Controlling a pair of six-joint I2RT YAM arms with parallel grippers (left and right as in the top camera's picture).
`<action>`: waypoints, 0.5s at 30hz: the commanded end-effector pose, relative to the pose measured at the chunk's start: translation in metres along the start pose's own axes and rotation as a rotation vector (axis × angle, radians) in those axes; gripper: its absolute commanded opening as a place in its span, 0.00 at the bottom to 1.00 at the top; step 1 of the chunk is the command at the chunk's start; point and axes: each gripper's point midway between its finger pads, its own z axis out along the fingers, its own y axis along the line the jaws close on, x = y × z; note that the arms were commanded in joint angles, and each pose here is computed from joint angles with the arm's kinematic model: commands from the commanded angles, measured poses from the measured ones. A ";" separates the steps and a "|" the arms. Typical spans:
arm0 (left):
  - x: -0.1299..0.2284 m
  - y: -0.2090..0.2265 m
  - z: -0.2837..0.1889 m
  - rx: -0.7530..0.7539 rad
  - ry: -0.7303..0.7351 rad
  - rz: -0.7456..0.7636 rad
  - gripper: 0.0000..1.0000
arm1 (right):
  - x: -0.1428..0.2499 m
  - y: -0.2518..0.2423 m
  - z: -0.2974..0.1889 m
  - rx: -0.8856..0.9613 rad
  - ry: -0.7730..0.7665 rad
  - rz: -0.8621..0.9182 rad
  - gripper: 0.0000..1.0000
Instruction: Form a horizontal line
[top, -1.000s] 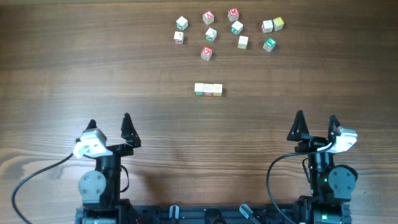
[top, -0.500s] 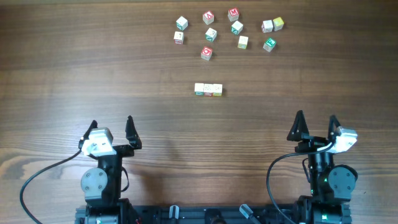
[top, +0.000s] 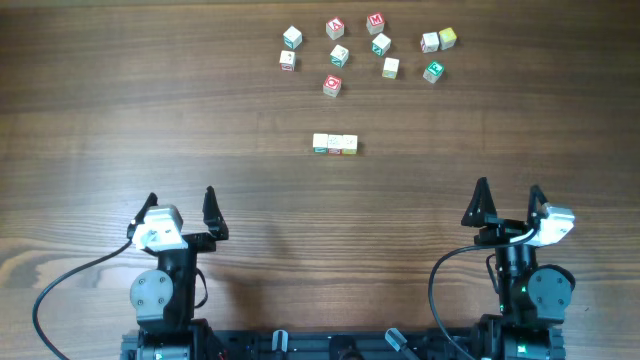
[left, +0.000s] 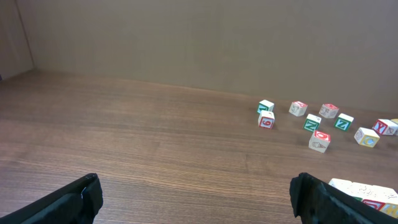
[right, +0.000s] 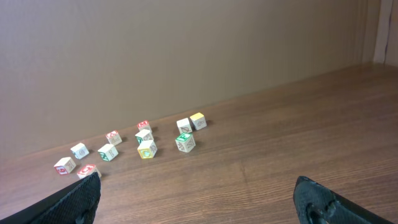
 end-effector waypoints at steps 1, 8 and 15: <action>0.001 -0.001 0.000 0.012 -0.001 0.019 1.00 | -0.003 0.002 -0.001 -0.013 -0.011 -0.020 1.00; 0.001 0.002 0.000 -0.002 -0.002 0.018 1.00 | -0.003 0.002 -0.001 -0.013 -0.011 -0.020 1.00; 0.001 0.002 0.000 -0.002 -0.001 0.018 1.00 | -0.003 0.002 -0.001 -0.013 -0.011 -0.020 1.00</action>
